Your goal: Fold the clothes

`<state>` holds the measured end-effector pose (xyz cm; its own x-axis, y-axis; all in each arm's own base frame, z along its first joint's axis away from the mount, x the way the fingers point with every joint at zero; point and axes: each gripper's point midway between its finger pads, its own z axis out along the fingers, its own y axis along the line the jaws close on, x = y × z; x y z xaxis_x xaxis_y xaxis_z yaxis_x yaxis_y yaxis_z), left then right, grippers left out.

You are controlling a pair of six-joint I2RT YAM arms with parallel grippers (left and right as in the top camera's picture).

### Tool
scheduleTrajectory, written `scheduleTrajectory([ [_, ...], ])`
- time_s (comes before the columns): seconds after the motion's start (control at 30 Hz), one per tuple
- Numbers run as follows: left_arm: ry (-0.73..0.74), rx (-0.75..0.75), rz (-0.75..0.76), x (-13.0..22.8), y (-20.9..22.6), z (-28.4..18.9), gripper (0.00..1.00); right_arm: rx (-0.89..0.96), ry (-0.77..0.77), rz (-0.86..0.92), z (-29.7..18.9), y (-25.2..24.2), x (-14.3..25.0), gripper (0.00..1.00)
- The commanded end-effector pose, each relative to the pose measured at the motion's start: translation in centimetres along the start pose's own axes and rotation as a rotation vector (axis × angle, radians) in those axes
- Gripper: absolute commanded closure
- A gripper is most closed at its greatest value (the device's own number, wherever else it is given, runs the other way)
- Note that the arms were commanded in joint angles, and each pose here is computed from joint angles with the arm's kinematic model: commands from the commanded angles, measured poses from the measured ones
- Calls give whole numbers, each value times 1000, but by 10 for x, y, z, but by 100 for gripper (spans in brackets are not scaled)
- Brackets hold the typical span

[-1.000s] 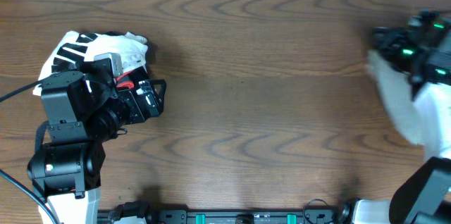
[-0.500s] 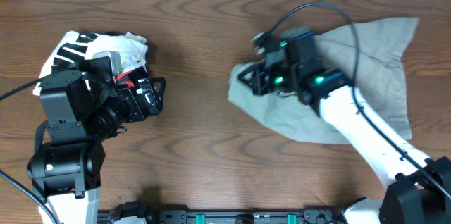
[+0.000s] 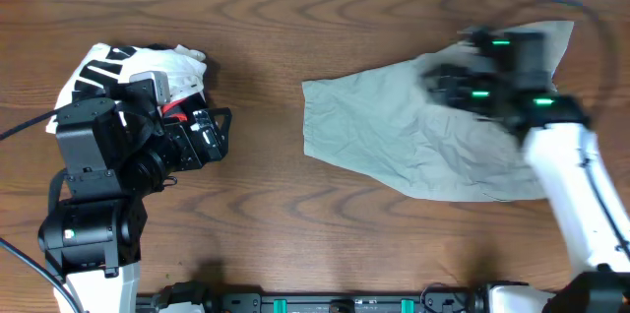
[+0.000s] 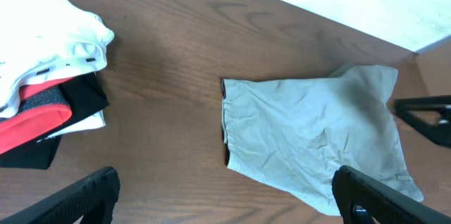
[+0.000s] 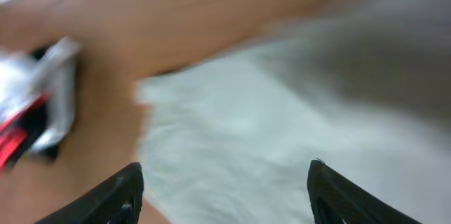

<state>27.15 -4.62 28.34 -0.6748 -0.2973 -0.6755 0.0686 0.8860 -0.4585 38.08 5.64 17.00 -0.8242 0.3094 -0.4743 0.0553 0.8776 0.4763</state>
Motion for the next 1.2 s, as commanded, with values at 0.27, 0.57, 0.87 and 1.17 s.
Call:
scheduleTrajectory([
  [0.27, 2, -21, -3, -5, 3, 3, 2, 436, 123, 676, -67, -204, 61, 27],
  [0.57, 49, -51, -27, -2, 13, 16, 2, 661, 168, 929, -81, -279, 122, 27],
  [0.87, 77, -58, -40, 4, 16, 19, 2, 678, 97, 967, -66, -303, 135, 31],
  [1.17, 87, -60, -44, 6, 17, 19, 2, 494, -28, 930, -30, -299, 125, 75],
])
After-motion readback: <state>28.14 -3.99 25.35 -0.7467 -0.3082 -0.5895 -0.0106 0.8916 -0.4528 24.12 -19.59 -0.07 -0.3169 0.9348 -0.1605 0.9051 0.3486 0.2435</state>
